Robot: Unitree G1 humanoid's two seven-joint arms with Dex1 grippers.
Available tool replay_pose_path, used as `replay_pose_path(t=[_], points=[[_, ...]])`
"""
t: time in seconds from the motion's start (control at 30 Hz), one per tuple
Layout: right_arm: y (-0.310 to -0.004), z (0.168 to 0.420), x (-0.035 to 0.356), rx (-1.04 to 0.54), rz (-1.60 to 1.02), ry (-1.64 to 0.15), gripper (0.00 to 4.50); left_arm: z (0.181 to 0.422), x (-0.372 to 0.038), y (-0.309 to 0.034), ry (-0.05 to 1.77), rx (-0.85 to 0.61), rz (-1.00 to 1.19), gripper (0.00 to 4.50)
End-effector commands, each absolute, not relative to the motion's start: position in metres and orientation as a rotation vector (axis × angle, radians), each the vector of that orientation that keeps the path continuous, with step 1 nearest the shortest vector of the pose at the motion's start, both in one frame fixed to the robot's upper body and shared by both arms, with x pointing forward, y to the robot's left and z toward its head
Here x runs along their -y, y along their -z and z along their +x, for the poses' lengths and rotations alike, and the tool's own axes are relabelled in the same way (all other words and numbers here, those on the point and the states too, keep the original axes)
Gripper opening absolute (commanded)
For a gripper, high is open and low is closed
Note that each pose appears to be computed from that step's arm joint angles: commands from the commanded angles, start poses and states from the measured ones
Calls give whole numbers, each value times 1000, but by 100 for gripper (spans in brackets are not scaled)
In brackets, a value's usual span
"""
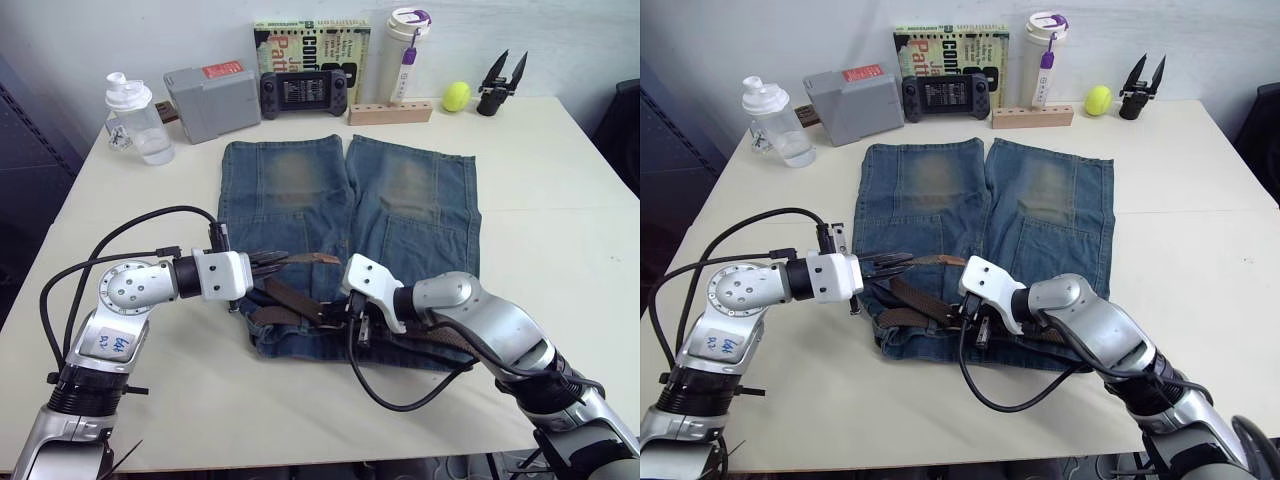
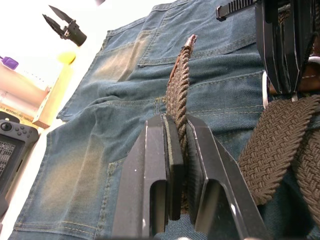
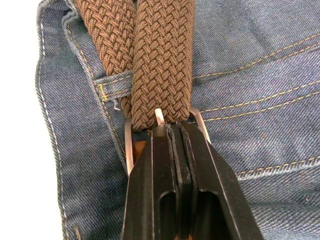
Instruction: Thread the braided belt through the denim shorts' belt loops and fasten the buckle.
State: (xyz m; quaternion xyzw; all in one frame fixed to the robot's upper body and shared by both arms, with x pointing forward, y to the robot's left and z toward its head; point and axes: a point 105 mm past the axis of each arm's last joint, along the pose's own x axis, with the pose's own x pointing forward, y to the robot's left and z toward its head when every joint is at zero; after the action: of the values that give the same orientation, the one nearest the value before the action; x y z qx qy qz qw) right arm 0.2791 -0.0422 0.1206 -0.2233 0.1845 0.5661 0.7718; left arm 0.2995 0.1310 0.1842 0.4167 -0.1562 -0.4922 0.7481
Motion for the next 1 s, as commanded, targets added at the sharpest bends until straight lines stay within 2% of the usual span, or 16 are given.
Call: replay_pose_path(t=[0.03, 0.2, 0.4, 1.0], points=[[-119, 278, 43, -425, -467, -1233, 8, 298, -129, -190, 1069, 377, 922, 0], [-142, 282, 46, -362, -444, -1222, 8, 298, -130, -189, 1064, 374, 921, 0], [-153, 276, 43, -334, -437, -1248, 8, 299, -131, -189, 1058, 374, 921, 0], [-128, 280, 47, -406, -478, -1223, 8, 299, -131, -190, 1047, 377, 921, 0]])
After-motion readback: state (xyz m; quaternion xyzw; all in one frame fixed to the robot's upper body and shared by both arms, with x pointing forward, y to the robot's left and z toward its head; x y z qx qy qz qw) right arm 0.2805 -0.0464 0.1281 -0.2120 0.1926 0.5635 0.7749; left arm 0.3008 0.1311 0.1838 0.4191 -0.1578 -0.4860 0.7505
